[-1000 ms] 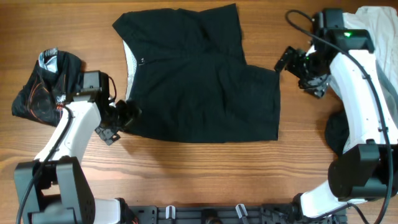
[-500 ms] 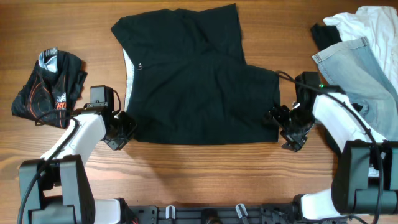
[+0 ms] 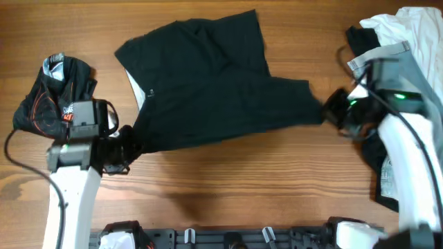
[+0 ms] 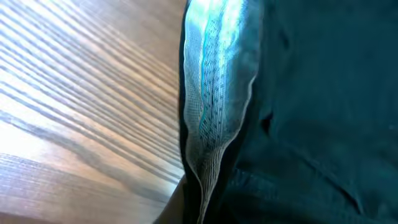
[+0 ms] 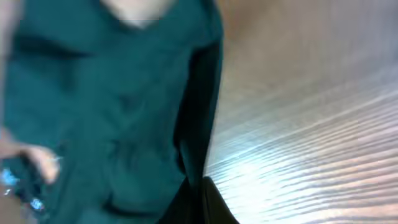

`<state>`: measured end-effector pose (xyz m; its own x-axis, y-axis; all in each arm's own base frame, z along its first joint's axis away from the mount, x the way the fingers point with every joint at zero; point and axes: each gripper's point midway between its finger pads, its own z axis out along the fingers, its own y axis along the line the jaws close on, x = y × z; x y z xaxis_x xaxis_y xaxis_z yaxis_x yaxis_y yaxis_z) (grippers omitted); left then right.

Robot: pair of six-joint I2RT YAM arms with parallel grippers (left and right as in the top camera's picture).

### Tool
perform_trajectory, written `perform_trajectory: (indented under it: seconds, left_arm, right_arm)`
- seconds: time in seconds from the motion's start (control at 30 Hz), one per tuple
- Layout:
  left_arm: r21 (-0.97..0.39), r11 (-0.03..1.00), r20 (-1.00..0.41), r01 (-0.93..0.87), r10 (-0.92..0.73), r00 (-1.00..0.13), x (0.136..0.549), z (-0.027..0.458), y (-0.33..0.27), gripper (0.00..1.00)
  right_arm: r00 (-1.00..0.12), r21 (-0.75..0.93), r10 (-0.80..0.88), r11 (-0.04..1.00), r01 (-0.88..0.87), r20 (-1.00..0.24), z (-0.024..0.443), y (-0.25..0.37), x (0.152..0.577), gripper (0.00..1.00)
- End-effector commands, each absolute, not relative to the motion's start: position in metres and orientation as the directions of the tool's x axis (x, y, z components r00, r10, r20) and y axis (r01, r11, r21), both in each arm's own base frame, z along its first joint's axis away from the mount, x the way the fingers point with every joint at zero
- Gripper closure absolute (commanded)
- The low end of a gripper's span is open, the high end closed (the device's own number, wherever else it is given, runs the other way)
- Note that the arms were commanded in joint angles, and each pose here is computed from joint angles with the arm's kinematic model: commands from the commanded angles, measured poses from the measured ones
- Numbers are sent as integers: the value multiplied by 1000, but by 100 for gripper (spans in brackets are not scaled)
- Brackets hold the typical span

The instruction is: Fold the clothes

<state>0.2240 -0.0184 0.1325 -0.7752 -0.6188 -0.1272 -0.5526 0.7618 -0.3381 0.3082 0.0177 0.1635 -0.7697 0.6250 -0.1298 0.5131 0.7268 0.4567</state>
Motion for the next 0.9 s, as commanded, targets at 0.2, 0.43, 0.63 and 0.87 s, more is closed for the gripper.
perform_trajectory:
  seconds: [0.2, 0.43, 0.63, 0.87]
  left_arm:
    - [-423, 783, -523, -457, -622, -582, 249, 279, 12, 96]
    - [-379, 739, -453, -557, -673, -584, 257, 257, 21, 96]
    - [-340, 652, -391, -678, -753, -529, 306, 218, 47, 96]
    - [-238, 515, -252, -824, -852, -459, 365, 112, 85, 94]
  right_arm:
    - [-690, 372, 451, 887, 274, -566, 287, -16, 318, 96]
    - [-691, 329, 328, 934, 138, -644, 283, -11, 363, 96]
    - [-733, 317, 185, 947, -44, -654, 237, 54, 432, 96]
    - [-701, 352, 117, 914, -201, -703, 168, 137, 508, 94]
